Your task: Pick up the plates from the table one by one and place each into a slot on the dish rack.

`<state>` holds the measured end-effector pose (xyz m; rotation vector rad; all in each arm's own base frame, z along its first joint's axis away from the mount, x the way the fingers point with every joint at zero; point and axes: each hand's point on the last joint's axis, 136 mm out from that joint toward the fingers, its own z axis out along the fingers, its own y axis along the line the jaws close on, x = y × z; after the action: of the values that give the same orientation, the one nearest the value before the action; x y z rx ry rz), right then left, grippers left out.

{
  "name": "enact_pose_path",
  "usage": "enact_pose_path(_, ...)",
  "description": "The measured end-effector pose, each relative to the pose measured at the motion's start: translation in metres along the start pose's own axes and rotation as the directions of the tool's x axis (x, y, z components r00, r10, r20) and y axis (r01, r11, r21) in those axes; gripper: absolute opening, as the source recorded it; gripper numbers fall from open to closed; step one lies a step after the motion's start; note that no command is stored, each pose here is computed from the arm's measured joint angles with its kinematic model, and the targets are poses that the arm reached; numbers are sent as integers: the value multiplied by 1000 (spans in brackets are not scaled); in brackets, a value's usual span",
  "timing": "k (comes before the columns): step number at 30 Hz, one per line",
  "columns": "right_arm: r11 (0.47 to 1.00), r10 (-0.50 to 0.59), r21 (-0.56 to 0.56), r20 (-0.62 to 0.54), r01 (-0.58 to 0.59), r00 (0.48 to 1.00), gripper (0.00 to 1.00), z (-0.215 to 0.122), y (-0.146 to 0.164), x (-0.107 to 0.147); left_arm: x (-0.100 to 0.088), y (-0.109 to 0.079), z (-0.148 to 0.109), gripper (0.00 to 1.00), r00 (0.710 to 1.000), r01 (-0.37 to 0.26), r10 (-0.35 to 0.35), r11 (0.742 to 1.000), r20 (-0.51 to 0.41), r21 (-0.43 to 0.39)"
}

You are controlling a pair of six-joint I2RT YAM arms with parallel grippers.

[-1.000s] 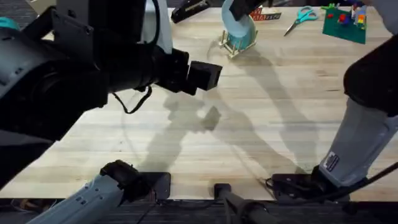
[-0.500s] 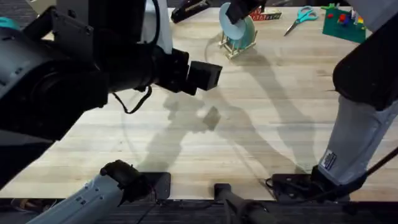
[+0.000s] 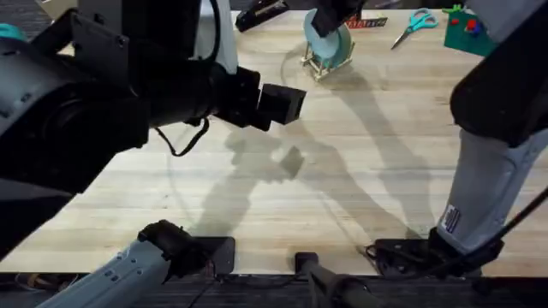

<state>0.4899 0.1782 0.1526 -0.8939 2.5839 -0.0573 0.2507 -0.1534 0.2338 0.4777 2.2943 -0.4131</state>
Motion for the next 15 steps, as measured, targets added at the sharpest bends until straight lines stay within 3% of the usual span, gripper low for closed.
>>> enact_pose_path(4,1000,2,-10,-32,-3,999,30,16,2,5,0,0,0,994,1000,0,0,1000,0,0)
enact_pose_path(15,1000,16,-10,-35,-17,999,30,16,3,6,0,0,0,993,1000,0,0,1000,0,0)
